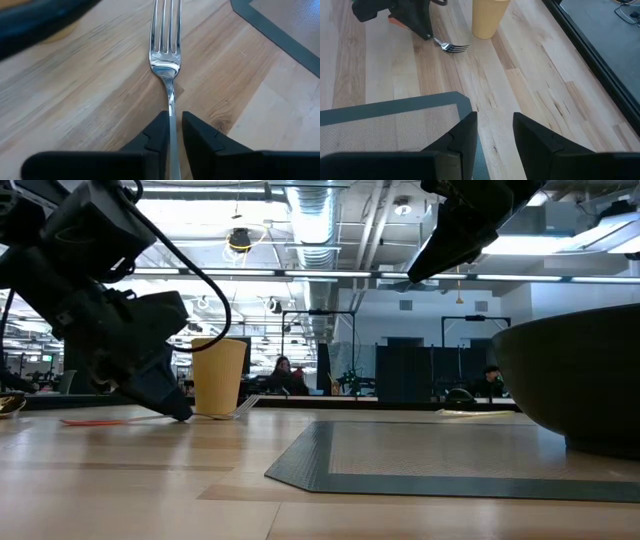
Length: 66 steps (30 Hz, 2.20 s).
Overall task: Pick & Place Utensil
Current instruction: Put the orange silver fork into the black bowl on the table placemat
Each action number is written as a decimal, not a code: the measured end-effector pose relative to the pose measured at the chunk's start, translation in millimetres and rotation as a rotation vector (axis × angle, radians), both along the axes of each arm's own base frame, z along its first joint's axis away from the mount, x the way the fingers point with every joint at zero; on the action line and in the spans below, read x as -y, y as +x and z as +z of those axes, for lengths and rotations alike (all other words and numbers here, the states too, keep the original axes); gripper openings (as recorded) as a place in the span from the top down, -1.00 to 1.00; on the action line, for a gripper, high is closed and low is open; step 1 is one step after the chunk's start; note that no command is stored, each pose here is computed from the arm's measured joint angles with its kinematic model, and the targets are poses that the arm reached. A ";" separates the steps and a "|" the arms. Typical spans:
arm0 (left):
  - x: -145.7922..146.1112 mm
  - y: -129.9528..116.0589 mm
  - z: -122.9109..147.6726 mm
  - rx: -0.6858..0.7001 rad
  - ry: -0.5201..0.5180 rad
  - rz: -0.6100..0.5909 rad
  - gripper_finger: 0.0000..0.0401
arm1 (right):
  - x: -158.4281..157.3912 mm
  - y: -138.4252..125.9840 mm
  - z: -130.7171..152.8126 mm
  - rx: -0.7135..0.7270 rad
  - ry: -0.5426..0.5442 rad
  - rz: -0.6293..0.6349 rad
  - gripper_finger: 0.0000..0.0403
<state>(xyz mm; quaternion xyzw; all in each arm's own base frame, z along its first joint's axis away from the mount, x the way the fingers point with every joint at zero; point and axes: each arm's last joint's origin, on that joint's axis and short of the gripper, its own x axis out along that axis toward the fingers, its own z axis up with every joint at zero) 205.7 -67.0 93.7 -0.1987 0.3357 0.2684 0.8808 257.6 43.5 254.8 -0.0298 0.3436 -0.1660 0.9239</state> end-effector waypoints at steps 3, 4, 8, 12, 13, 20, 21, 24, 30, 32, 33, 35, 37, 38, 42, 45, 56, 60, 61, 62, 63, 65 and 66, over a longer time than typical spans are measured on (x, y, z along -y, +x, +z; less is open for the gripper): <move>1.8 -0.7 0.0 0.004 0.012 -0.002 0.63 | 0.0 0.0 0.0 0.000 0.000 0.000 0.41; 2.5 -1.0 -0.2 0.004 0.016 -0.005 0.63 | 0.1 0.0 0.0 0.000 0.000 0.000 0.41; 6.7 -2.2 -7.0 -0.008 0.056 -0.007 0.62 | -0.1 0.0 0.0 0.000 0.001 0.000 0.41; 9.7 1.2 -18.7 0.000 0.111 0.010 0.62 | -0.1 0.0 0.0 0.000 0.001 0.000 0.41; 10.2 2.5 -18.9 0.000 0.111 0.008 0.62 | -0.1 0.0 0.0 0.000 0.001 0.000 0.41; 10.7 3.4 -17.7 -0.010 0.112 -0.010 0.65 | 0.0 0.0 0.0 0.000 0.001 -0.001 0.41; 10.2 3.4 -17.7 -0.011 0.113 -0.008 0.68 | 0.0 -0.1 -0.1 0.000 0.000 -0.001 0.41; 9.8 3.1 -17.9 -0.013 0.115 -0.006 0.87 | -0.1 -0.1 -0.1 -0.001 0.001 0.000 0.41; 10.3 7.3 -14.4 -0.006 0.105 -0.005 0.94 | 0.1 -0.1 -0.2 -0.001 0.001 0.000 0.41; 12.8 12.9 -5.9 0.000 0.120 -0.046 0.94 | 0.1 -0.1 -0.2 -0.001 0.000 0.000 0.41; 14.4 15.7 -1.3 -0.007 0.126 -0.085 0.94 | 0.1 -0.1 -0.2 -0.001 0.000 0.000 0.41; 19.7 25.7 15.4 0.024 0.102 -0.176 0.95 | 0.1 0.0 -0.1 0.000 0.000 -0.001 0.41; 23.4 39.4 37.8 0.100 0.064 -0.251 0.95 | 0.1 0.1 0.0 0.002 0.001 0.000 0.41; 24.2 44.5 46.6 0.124 0.059 -0.277 0.95 | 0.1 0.2 0.1 0.003 0.001 -0.001 0.41; 32.0 61.5 73.3 0.173 0.088 -0.383 0.95 | -2.9 -0.4 0.1 0.002 0.001 0.011 0.41; 36.6 71.5 89.7 0.198 0.143 -0.423 0.95 | -7.1 -2.0 -0.7 -0.008 -0.001 0.029 0.41; 40.7 84.2 118.0 0.175 0.187 -0.444 0.95 | -25.8 -17.7 7.5 -0.009 -0.001 0.116 0.41; 43.4 88.1 126.9 0.193 0.190 -0.493 0.95 | -33.4 -28.7 11.7 -0.006 0.040 0.121 0.41; 44.0 89.5 129.9 0.201 0.192 -0.503 0.95 | -35.5 -31.5 12.2 -0.009 0.051 0.121 0.41; 44.6 90.7 133.2 0.209 0.198 -0.509 0.95 | -37.5 -34.8 12.6 -0.013 0.063 0.120 0.41; 45.2 91.9 136.5 0.217 0.204 -0.513 0.95 | -39.9 -37.9 12.4 -0.021 0.076 0.119 0.41; 45.9 94.3 142.4 0.232 0.206 -0.531 0.95 | -44.7 -43.6 12.0 -0.032 0.105 0.111 0.41; 45.2 95.8 145.2 0.236 0.207 -0.541 0.95 | -47.3 -46.3 11.6 -0.038 0.118 0.109 0.41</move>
